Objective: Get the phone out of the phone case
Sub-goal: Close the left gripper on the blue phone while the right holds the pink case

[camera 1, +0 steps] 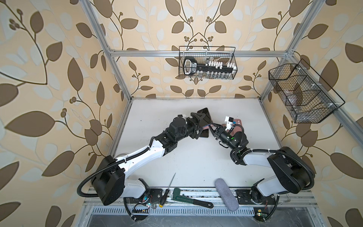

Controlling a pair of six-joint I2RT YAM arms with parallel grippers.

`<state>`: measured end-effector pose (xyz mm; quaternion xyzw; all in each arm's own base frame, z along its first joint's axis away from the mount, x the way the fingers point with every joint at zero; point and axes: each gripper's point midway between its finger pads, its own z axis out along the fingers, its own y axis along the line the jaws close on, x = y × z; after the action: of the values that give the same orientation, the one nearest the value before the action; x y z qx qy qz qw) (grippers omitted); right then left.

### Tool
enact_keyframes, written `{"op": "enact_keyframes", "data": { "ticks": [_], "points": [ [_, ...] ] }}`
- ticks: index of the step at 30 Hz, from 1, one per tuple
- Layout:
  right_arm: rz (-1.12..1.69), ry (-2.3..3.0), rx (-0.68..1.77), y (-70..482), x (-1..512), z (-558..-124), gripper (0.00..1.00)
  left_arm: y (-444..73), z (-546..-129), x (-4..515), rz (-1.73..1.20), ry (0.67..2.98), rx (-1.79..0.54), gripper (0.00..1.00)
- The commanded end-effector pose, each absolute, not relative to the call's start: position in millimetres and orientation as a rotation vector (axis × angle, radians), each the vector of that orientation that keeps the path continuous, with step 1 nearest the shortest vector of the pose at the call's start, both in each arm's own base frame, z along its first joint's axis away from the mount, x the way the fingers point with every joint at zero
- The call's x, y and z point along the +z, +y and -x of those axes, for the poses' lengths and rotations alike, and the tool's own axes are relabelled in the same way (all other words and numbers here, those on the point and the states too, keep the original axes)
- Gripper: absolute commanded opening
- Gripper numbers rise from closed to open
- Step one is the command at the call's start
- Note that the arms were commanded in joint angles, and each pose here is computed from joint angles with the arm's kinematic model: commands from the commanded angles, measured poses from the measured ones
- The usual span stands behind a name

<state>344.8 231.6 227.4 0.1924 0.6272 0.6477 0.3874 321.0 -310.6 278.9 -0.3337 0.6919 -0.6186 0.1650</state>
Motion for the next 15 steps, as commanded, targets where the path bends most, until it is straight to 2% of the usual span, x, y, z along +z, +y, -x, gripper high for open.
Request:
{"op": "enact_keyframes", "data": {
  "ticks": [1, 6, 11, 15],
  "points": [
    [-0.386, 1.464, 1.721, 234, 266, -329, 0.00, -310, -330, 308, 0.900, 1.864, -1.793, 0.96],
    [-0.380, 1.462, 1.728, 238, 266, -325, 0.00, -307, -333, 303, 0.902, 1.863, -1.751, 0.82],
    [-0.374, 1.462, 1.737, 242, 266, -321, 0.00, -307, -335, 300, 0.901, 1.865, -1.734, 0.74],
    [-0.375, 1.463, 1.735, 242, 265, -319, 0.00, -307, -337, 298, 0.901, 1.867, -1.723, 0.60]
  ]
}}
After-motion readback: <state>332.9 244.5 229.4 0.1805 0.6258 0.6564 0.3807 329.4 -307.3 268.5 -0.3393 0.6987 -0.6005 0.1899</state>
